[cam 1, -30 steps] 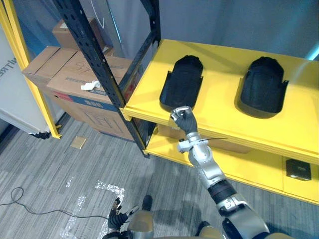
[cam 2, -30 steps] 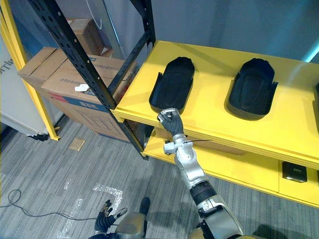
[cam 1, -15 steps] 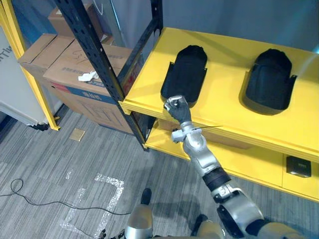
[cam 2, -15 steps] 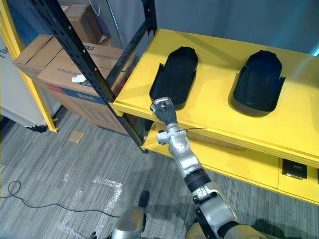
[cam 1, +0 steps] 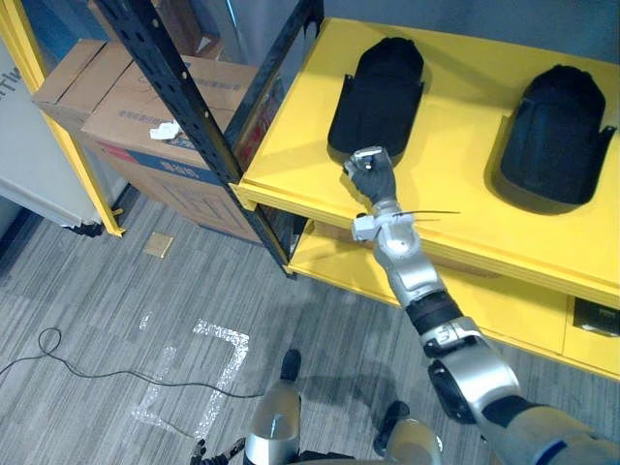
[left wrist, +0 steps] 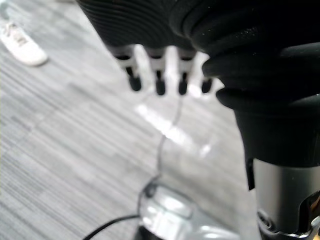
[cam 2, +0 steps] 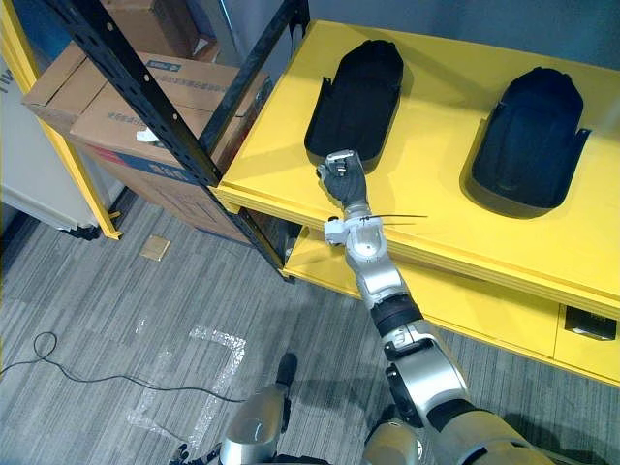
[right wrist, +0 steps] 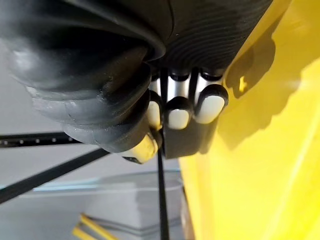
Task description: Walk over and take plastic housings, then place them on the shelf
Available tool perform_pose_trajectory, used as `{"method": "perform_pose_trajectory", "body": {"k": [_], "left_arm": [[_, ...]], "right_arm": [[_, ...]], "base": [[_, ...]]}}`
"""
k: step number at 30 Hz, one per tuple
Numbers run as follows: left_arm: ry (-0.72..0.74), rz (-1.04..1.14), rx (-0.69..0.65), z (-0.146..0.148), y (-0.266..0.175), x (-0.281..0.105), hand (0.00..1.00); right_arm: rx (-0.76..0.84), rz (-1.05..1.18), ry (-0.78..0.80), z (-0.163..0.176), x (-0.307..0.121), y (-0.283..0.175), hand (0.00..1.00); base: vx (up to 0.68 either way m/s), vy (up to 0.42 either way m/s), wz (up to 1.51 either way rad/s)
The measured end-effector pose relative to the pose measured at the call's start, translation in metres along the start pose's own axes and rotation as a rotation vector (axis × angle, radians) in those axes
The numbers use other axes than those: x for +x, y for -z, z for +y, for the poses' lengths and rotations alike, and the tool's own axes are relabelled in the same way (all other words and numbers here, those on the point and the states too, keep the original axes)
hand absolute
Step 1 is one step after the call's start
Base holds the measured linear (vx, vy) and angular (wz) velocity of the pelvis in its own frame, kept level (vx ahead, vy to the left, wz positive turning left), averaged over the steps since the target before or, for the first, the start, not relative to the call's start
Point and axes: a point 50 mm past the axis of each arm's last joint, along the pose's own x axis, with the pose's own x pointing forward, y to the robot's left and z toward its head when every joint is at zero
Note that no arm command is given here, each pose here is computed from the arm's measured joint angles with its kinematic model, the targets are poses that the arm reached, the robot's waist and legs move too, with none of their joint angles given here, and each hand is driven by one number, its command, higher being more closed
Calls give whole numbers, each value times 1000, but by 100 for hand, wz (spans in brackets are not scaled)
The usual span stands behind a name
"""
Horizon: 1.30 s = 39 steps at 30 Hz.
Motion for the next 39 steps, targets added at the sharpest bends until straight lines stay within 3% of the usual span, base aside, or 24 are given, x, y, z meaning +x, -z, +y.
{"method": "perform_pose_trajectory", "body": {"k": [10, 14, 15, 18, 21, 25, 26, 29, 32, 36, 39], "left_arm": [[0, -13, -4, 0, -2, 0, 0], [-10, -7, 9, 3, 3, 1, 0], [-20, -1, 14, 6, 4, 2, 0], [-50, 23, 2, 16, 8, 4, 0], [-68, 28, -5, 26, 8, 6, 0], [-94, 1, 46, 35, 1, 10, 0], [-93, 0, 35, 33, -3, 12, 0], [-89, 31, -16, 27, -6, 16, 0], [-90, 16, -52, 25, -16, 20, 0], [-78, 18, -59, 21, -25, 24, 0], [-45, 50, -57, 17, -22, 24, 0]], "right_arm": [[-41, -34, -12, -8, 9, -11, 100], [59, -183, -95, 4, 8, -41, 100], [108, -288, -141, 10, 1, -64, 0], [211, -497, -225, 19, -33, -102, 0], [226, -517, -226, 2, -64, -97, 0], [142, -383, 31, -71, -109, -60, 0], [94, -316, 146, -98, -131, -46, 0], [32, -106, 363, -135, -181, -9, 0], [-16, 230, 532, -156, -246, 45, 0], [21, 759, 688, -146, -347, 125, 0], [67, 988, 705, -128, -387, 154, 0]], "base": [[-31, -9, 1], [17, -30, -15], [61, -38, -45], [123, -24, -52], [160, 21, -60], [76, 14, -75], [22, 20, -81], [-12, 21, -75], [-29, 17, -56], [-62, -4, -26], [-70, -10, 4]]}}
